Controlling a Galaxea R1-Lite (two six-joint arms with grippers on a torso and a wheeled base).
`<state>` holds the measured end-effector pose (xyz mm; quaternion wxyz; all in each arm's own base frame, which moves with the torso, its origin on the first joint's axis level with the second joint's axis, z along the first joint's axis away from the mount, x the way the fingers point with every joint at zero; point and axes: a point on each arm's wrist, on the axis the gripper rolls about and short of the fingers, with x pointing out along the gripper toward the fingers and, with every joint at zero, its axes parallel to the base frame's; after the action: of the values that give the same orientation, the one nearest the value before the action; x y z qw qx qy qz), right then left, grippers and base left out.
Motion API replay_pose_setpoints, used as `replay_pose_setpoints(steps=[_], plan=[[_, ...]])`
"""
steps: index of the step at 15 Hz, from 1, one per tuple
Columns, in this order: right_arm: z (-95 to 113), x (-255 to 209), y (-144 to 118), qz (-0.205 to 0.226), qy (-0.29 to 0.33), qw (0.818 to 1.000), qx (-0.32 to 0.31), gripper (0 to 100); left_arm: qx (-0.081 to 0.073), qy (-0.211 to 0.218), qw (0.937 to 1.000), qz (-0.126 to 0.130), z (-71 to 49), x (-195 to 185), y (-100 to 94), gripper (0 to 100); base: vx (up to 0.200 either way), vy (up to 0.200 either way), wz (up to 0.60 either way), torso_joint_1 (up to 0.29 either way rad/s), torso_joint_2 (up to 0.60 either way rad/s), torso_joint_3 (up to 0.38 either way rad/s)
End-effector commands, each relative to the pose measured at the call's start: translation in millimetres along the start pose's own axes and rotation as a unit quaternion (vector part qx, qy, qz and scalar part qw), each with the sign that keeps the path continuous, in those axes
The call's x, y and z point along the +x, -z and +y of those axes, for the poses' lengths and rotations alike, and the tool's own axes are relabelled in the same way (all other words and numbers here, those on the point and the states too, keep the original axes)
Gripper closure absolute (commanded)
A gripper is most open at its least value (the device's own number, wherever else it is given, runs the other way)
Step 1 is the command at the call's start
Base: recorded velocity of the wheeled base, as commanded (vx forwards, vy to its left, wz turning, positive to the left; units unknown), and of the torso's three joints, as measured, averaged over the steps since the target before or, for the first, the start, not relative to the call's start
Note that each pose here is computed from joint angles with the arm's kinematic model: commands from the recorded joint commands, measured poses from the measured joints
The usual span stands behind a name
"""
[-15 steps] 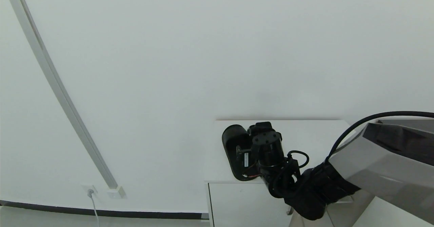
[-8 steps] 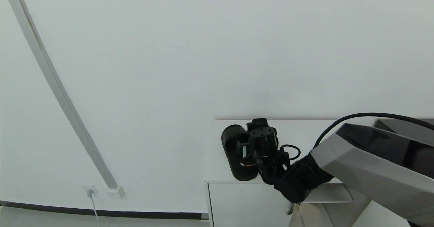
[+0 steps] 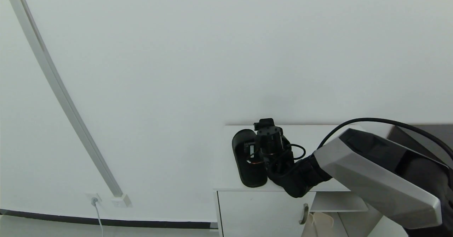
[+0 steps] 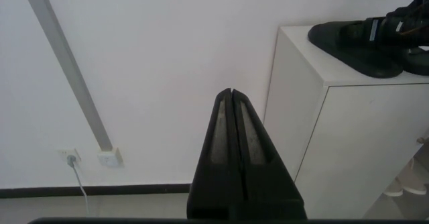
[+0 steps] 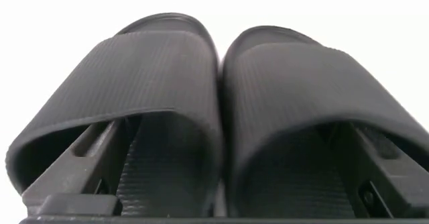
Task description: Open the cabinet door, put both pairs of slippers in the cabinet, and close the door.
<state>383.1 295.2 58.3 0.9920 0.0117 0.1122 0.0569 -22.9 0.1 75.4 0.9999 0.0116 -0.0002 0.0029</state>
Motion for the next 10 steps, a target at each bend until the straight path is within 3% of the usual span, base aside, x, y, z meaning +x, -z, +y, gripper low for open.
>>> replay_pose_setpoints(steps=[1, 2, 3, 10], plan=[[-0.1, 3.7, 5.0, 0.003, 0.002, 1.0, -0.002, 0, 0.0, 0.0, 1.0, 0.001, 0.0, 0.1, 0.0, 100, 0.0, 0.0, 0.0, 0.0, 0.0, 0.0], [-0.1, 4.0, 5.7, 0.003, 0.002, 1.0, -0.002, 0, 0.0, 0.0, 1.0, 0.0, 0.0, 0.1, -0.1, 100, 0.0, 0.0, 0.0, 0.0, 0.0, 0.0], [-0.1, 3.9, 6.0, 0.005, 0.002, 1.0, -0.003, 100, 0.0, 0.0, 1.0, 0.001, 0.0, 0.1, 0.0, 100, 0.0, 0.0, 0.0, 0.0, 0.0, 0.0], [-0.2, -2.0, 4.9, 0.005, 0.003, 1.0, -0.004, 100, 0.0, 0.0, 1.0, 0.001, 0.0, 0.1, 0.0, 100, 0.0, 0.0, 0.0, 0.0, 0.0, 0.0]])
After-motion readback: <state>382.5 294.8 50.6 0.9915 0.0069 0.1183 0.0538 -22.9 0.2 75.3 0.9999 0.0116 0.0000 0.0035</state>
